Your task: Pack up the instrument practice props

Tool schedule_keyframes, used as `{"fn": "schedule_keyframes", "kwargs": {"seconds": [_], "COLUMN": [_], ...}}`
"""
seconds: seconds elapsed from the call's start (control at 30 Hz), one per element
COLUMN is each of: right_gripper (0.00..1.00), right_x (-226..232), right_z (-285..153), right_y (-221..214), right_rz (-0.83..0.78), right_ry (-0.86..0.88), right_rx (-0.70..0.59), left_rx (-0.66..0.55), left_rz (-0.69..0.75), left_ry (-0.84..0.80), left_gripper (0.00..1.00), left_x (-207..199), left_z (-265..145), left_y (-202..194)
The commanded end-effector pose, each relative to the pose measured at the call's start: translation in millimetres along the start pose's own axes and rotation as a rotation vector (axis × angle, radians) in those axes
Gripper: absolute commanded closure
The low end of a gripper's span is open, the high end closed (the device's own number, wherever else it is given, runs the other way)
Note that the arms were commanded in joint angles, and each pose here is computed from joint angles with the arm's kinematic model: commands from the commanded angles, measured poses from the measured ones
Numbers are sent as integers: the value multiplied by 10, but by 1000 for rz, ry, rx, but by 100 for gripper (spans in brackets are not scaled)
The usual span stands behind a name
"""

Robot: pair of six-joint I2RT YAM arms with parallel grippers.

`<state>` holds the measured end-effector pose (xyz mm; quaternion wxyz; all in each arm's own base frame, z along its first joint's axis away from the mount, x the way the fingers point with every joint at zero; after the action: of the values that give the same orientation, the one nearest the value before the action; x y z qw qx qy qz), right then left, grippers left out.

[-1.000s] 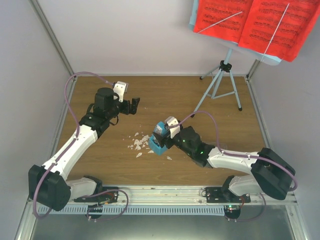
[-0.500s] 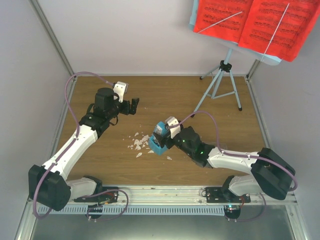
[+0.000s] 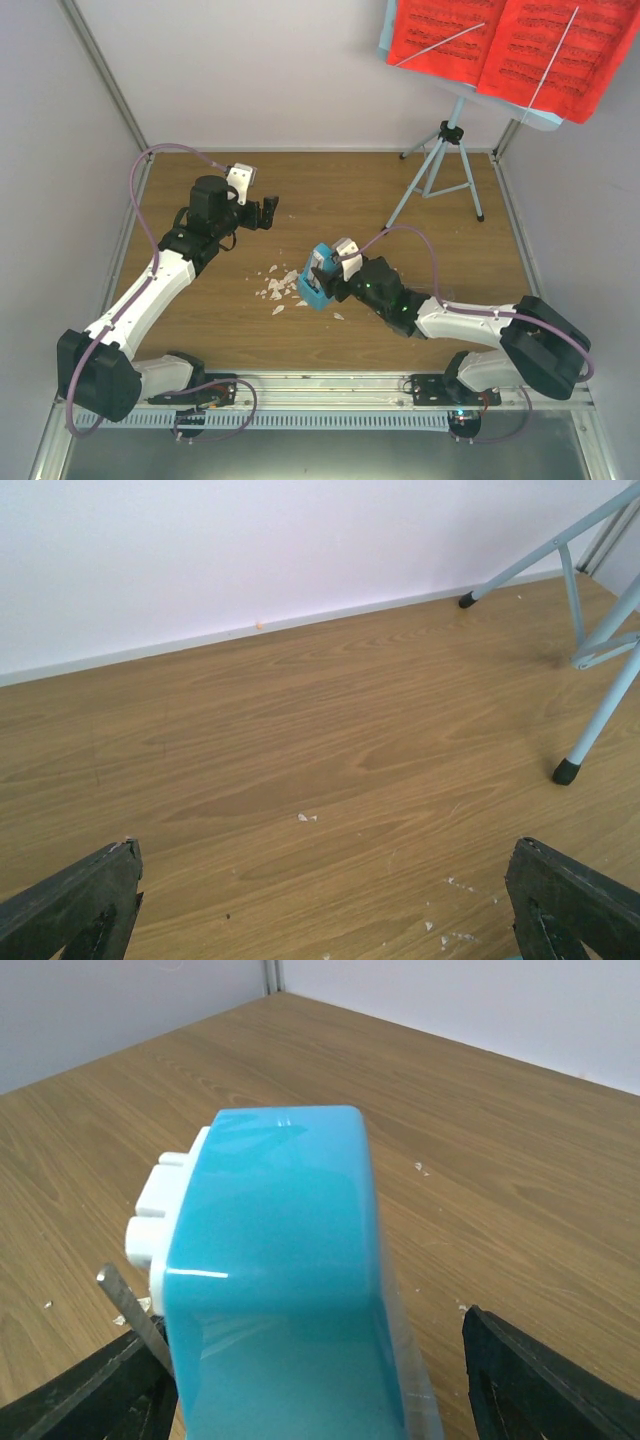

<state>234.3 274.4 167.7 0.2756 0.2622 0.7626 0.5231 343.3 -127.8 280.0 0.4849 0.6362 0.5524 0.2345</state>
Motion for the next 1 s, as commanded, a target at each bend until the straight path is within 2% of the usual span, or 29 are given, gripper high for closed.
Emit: {"fn": "schedule_keyframes", "kwargs": {"seconds": [0.0,0.97], "right_gripper": [24,39], "right_x": [-11,-5], "right_z": [-7,33], "right_y": [-63,-97], "right_rz": [15,54], "right_ry": [-24,-23], "right_rx": [6,9], "left_rx": [-28,-21], "left_rz": [11,14], "left_ry": [-21,-40], "left_gripper": [1,1], "left_x": [-61,-105], "left_z": [-4,-4], "left_y": [91,76]}}
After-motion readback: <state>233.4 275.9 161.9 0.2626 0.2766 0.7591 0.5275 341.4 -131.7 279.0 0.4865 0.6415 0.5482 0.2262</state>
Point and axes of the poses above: each gripper's point midway between its finger pads, its own z axis out along the fingers, its own x axis along the line the jaws close on, y = z × x, the point moved 4 cm from there along -z, back along the fingers, and after that the axes turned 10 degrees about -z, right-handed, at the moved point
